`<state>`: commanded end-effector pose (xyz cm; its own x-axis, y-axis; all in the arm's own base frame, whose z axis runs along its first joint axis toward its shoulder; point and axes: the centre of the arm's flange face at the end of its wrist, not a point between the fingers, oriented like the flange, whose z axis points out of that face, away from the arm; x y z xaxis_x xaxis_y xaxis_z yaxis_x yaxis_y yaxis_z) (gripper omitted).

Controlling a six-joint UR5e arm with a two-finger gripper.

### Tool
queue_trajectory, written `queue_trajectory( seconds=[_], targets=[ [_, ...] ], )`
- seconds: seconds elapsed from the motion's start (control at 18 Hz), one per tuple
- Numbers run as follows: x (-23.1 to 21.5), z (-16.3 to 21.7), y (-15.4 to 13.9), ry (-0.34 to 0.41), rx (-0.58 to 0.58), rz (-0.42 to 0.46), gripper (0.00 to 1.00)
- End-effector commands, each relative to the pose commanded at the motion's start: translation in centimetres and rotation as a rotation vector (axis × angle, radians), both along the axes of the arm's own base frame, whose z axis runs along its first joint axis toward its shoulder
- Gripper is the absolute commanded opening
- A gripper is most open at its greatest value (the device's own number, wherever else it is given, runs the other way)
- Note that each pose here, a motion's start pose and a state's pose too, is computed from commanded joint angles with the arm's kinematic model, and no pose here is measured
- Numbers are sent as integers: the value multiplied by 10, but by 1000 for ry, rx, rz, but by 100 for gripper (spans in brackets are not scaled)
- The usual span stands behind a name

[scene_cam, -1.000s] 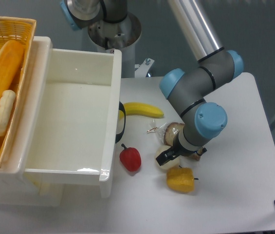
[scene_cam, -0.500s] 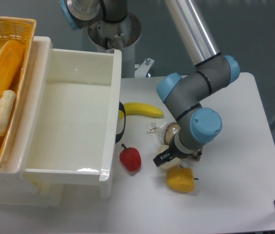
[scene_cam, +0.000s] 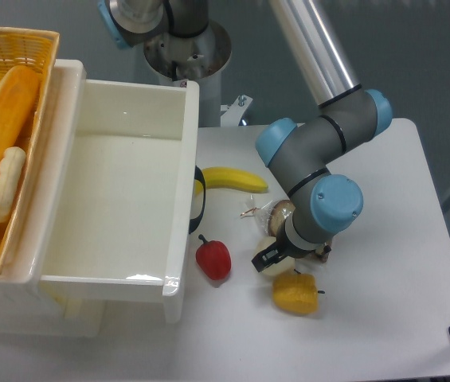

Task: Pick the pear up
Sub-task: 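Close the gripper around the pale pear, then lift the held pear up off the table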

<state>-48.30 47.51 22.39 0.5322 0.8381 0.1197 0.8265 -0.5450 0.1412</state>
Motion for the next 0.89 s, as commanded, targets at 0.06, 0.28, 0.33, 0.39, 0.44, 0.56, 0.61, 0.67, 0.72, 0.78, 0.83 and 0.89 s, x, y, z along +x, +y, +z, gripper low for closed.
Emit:
queue_trajectory(
  seconds=[0.06,0.28,0.33,0.39,0.44,0.56,0.61,0.67,0.72,0.78,0.83,0.89],
  targets=[
    [-1,1,-1,1,1,2,26],
    [-3,28,-6,41,27,-27,25],
    [-4,34,-9,50,35,-50,25],
    [-4,43,-10,66,42,-79,25],
    [-6,53,-15,86,44,-108,25],
    [-15,71,-29,126,45,-165,25],
    [-16,79,-32,144,47,-205,24],
    [-20,88,-35,159,52,-237,24],
    [-26,95,-39,175,60,-254,24],
    [-31,107,-43,196,68,-260,24],
    [-37,120,-51,218,75,-255,24],
    [-43,132,-59,238,82,-257,24]
  ],
)
